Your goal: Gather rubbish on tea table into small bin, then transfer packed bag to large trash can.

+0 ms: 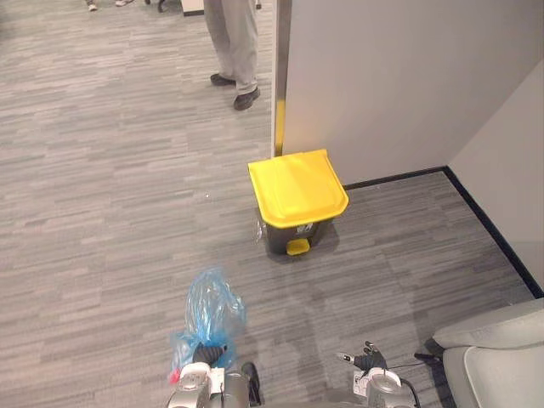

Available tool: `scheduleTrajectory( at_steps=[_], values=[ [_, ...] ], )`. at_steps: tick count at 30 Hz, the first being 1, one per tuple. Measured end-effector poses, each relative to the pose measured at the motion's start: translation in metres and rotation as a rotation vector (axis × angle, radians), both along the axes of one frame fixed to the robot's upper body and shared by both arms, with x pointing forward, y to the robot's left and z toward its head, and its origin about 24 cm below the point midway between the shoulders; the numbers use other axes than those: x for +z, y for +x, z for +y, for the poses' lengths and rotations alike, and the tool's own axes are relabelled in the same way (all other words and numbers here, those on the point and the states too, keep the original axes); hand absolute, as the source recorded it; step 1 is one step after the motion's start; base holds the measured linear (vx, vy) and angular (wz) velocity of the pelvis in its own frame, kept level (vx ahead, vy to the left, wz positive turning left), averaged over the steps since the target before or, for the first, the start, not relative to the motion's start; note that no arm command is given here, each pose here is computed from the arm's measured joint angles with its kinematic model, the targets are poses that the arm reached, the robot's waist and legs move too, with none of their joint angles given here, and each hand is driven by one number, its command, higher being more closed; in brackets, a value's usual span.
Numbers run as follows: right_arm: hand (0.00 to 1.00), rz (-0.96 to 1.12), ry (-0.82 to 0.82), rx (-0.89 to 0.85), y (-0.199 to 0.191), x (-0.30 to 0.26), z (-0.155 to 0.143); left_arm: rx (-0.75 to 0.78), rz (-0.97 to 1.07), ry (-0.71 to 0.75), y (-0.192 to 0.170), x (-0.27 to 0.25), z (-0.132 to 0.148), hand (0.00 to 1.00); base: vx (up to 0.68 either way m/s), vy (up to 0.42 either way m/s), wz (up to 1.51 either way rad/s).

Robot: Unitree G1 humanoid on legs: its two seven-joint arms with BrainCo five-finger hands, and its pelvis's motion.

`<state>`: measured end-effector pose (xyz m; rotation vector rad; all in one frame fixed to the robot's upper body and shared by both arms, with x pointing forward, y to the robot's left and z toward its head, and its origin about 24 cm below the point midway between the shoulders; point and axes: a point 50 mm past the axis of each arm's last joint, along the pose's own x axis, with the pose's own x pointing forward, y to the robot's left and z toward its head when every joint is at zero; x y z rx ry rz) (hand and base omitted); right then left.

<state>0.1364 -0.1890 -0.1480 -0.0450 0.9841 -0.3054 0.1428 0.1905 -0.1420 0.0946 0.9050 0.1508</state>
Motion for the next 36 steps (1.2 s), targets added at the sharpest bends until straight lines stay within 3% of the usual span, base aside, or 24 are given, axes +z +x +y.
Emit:
scheduleTrajectory(
  at_steps=[7, 15, 21, 32, 36],
  values=[
    [0.00, -0.017, -0.011, 0.007, 0.004, 0.002, -0.004, 0.002, -0.005, 0.011, 0.004, 0.001, 0.003, 1.00, 0.28, -0.077, 0.35],
    [0.00, 0.000, -0.025, -0.020, -0.008, 0.001, -0.011, 0.026, -0.047, -0.099, 0.009, 0.003, -0.030, 1.00, 0.30, -0.139, 0.26],
    [0.00, -0.007, -0.014, -0.045, -0.009, 0.001, -0.010, 0.039, -0.036, -0.114, 0.004, 0.001, -0.034, 1.00, 0.20, 0.100, -0.21],
    [0.00, 0.063, 0.022, -0.082, -0.024, -0.008, -0.006, -0.020, 0.020, 0.016, -0.004, -0.002, 0.005, 1.00, 0.13, 0.088, -0.20],
    [0.00, 0.045, -0.008, -0.073, -0.016, -0.004, -0.017, -0.036, 0.032, 0.004, -0.006, -0.004, -0.002, 1.00, 0.06, 0.034, -0.18]
  ],
)
